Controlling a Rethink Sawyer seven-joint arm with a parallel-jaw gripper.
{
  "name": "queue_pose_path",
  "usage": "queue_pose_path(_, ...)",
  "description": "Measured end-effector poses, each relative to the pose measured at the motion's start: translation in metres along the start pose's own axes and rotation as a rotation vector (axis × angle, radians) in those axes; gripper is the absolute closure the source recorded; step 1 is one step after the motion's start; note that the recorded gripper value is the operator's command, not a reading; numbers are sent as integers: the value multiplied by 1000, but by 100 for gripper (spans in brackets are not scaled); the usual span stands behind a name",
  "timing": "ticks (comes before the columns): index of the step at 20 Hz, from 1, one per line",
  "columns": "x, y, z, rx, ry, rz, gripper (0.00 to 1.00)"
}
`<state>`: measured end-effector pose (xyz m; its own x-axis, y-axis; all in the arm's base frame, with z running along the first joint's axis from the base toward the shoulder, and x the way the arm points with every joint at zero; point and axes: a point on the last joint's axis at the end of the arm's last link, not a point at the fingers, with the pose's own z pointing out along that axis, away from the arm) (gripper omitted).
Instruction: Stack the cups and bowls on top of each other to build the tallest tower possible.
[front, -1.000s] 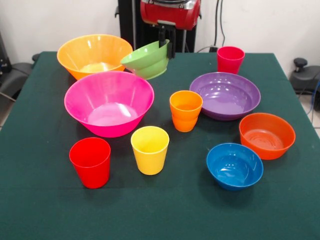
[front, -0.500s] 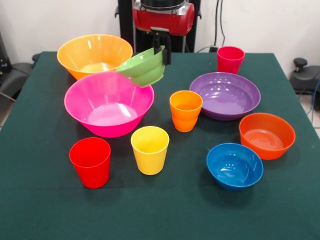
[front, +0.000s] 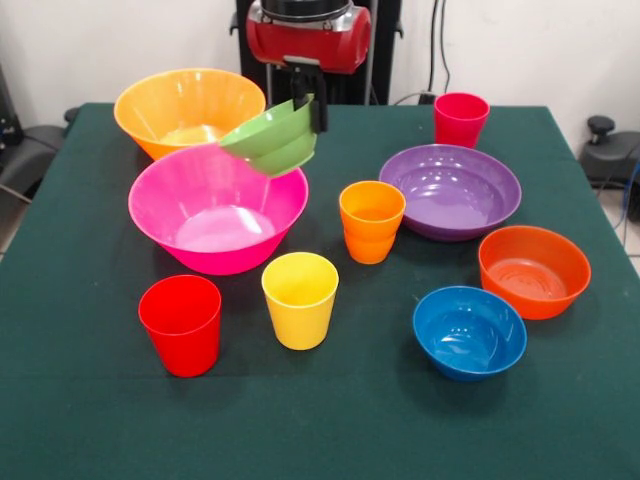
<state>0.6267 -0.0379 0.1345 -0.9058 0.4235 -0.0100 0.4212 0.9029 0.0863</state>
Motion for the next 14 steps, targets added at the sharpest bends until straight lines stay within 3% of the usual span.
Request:
queue_pose_path(9, 7, -11, 21, 10, 35, -11, 100)
queue_pose_path(14, 16, -19, 46, 8, 74, -24, 100)
